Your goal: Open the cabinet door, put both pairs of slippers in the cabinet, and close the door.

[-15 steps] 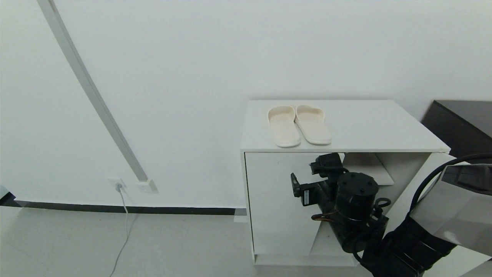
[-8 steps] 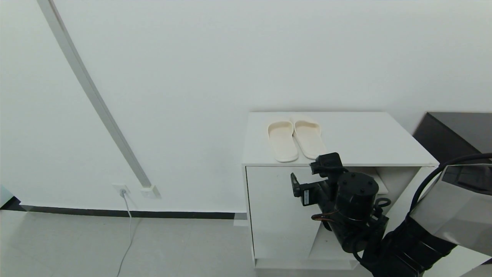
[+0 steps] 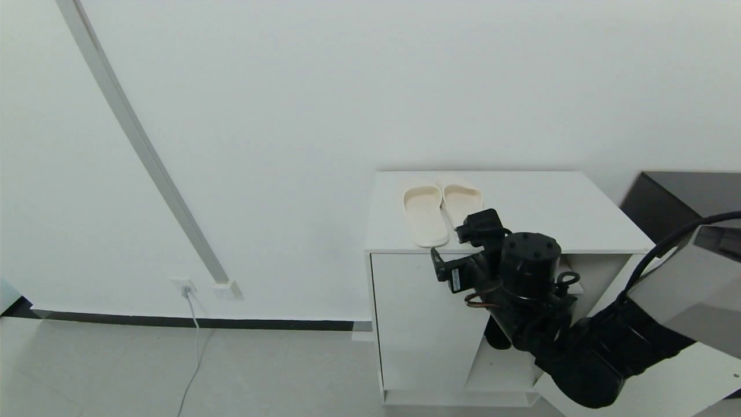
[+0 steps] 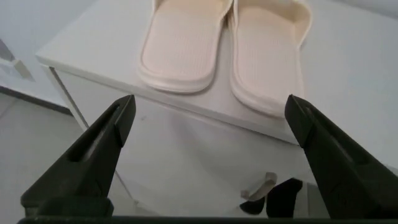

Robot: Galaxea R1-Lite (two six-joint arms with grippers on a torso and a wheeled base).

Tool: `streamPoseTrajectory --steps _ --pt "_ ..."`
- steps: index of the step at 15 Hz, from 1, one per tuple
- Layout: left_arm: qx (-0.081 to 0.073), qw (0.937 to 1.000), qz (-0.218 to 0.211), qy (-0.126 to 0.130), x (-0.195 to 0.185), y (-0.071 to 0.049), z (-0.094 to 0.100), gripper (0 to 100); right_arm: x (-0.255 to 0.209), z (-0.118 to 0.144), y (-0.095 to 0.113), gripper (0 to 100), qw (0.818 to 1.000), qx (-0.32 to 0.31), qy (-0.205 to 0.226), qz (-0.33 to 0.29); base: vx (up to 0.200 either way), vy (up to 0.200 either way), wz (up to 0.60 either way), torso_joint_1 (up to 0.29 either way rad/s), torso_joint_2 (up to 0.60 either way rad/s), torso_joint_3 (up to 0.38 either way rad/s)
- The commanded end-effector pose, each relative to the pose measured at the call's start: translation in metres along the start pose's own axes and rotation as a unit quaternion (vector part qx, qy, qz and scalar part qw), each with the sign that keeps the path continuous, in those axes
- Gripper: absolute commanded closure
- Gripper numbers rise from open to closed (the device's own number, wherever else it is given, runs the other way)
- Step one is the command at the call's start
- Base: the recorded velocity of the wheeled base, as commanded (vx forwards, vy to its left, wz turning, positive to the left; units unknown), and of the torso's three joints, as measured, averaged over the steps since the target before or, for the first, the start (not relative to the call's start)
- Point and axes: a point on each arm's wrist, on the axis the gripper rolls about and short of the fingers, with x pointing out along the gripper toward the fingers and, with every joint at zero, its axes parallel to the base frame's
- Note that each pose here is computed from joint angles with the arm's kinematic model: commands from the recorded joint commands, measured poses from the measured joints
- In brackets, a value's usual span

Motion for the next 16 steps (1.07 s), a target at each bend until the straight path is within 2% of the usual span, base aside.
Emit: streamPoseTrajectory --steps 1,4,8,16 --pt "0.0 1.0 0.0 0.0 0.0 0.0 0.0 100 0.004 0.049 -0.009 0 0.999 0.052 0.004 -0.012 0.0 0.0 0.0 0.0 0.0 0.0" --pt "0.0 1.0 0.0 0.0 0.0 0.0 0.0 100 0.008 0.076 -0.012 0 0.992 0.11 0.062 -0.026 0.0 0.0 0.0 0.0 0.0 0.0" --pt "-0.001 1.0 0.0 0.001 0.0 0.0 0.0 100 0.014 0.061 -0.008 0 0.99 0.113 0.074 -0.027 0.0 0.0 0.0 0.0 0.0 0.0" --pt "-0.001 1.0 0.0 0.001 0.0 0.0 0.0 100 0.027 0.038 -0.004 0 0.99 0.108 0.082 -0.034 0.2 0.0 0.0 0.004 0.0 0.001"
